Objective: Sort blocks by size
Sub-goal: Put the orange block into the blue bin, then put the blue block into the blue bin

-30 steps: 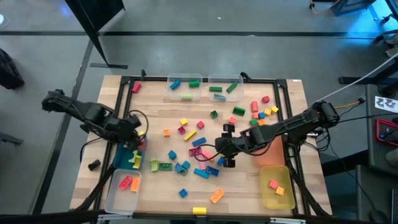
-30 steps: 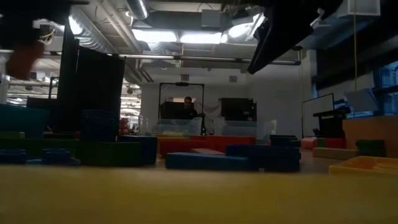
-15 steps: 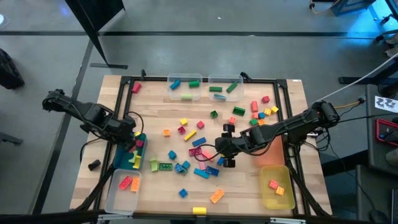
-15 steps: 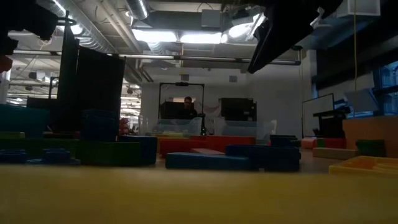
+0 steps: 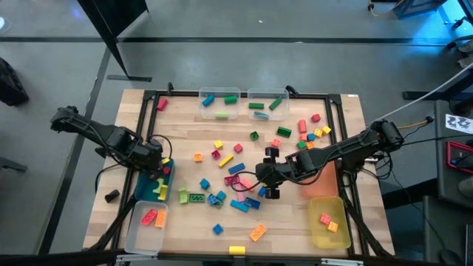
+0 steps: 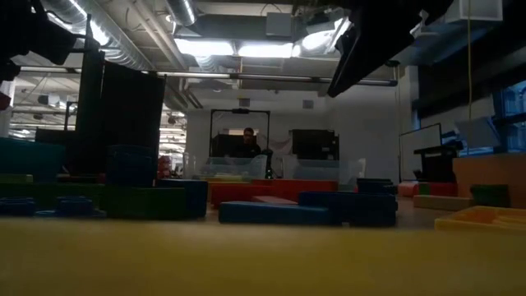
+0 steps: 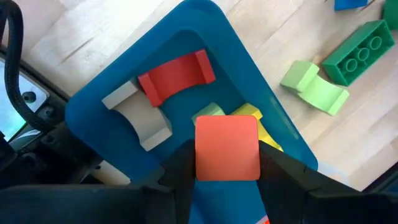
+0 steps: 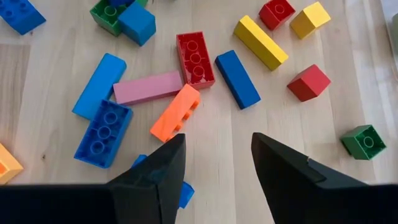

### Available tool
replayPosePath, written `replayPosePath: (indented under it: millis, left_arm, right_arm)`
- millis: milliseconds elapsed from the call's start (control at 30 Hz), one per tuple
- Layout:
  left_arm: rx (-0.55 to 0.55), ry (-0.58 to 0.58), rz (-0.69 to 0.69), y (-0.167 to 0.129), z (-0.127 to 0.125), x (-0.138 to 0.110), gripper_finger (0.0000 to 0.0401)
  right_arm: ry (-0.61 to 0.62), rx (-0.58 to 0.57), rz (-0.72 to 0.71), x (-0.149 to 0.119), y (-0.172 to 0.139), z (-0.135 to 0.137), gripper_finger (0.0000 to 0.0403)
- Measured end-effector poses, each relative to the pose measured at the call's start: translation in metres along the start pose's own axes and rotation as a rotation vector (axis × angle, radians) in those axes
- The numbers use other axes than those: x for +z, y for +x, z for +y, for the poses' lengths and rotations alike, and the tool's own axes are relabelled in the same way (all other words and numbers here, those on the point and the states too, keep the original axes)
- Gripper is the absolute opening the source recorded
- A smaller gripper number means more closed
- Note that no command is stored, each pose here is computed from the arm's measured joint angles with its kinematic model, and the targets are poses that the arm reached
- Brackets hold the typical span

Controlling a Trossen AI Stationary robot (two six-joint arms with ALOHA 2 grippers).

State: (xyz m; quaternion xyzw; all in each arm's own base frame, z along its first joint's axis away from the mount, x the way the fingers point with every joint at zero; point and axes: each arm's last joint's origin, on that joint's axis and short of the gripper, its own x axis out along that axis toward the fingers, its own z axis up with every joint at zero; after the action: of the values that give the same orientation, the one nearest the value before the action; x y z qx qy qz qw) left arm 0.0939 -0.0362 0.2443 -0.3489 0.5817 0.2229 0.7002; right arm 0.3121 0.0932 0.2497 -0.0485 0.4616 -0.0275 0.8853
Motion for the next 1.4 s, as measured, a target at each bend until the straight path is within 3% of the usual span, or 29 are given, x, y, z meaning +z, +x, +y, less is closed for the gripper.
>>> replayPosePath:
  millis: [400, 600, 733, 800, 900, 1000, 1200, 1400]
  left_arm:
    - [0.003, -0.039, -0.027, 0.001, -0.002, 0.001, 0.0205]
    - [-0.252, -0.037, -0.126, -0.003, -0.026, 0.011, 0.0209]
    - [-0.450, 0.011, -0.328, -0.013, -0.047, 0.022, 0.0209]
    - [-0.493, 0.039, -0.456, -0.018, -0.054, 0.027, 0.0209]
    - [-0.484, 0.095, -0.591, -0.018, -0.064, 0.034, 0.0209]
    - [-0.457, 0.163, -0.625, -0.011, -0.076, 0.039, 0.0209]
    - [-0.329, 0.426, -0.621, 0.018, -0.099, 0.045, 0.0209]
    - [-0.205, 0.452, -0.534, 0.053, -0.111, 0.049, 0.0209]
  right_arm:
    - [-0.001, -0.001, 0.003, 0.000, 0.000, 0.000, 0.0186]
    - [-0.003, -0.002, 0.008, -0.001, 0.000, 0.000, 0.0186]
    - [-0.003, -0.001, 0.009, -0.001, 0.000, 0.000, 0.0186]
    - [-0.003, -0.002, 0.009, -0.001, 0.000, 0.000, 0.0186]
    - [-0.003, -0.002, 0.010, -0.001, 0.000, 0.000, 0.0186]
    - [-0.003, -0.002, 0.011, -0.001, 0.000, 0.000, 0.0186]
    - [-0.003, -0.002, 0.011, -0.001, 0.000, 0.000, 0.0186]
    - [-0.003, -0.002, 0.011, -0.001, 0.000, 0.000, 0.0186]
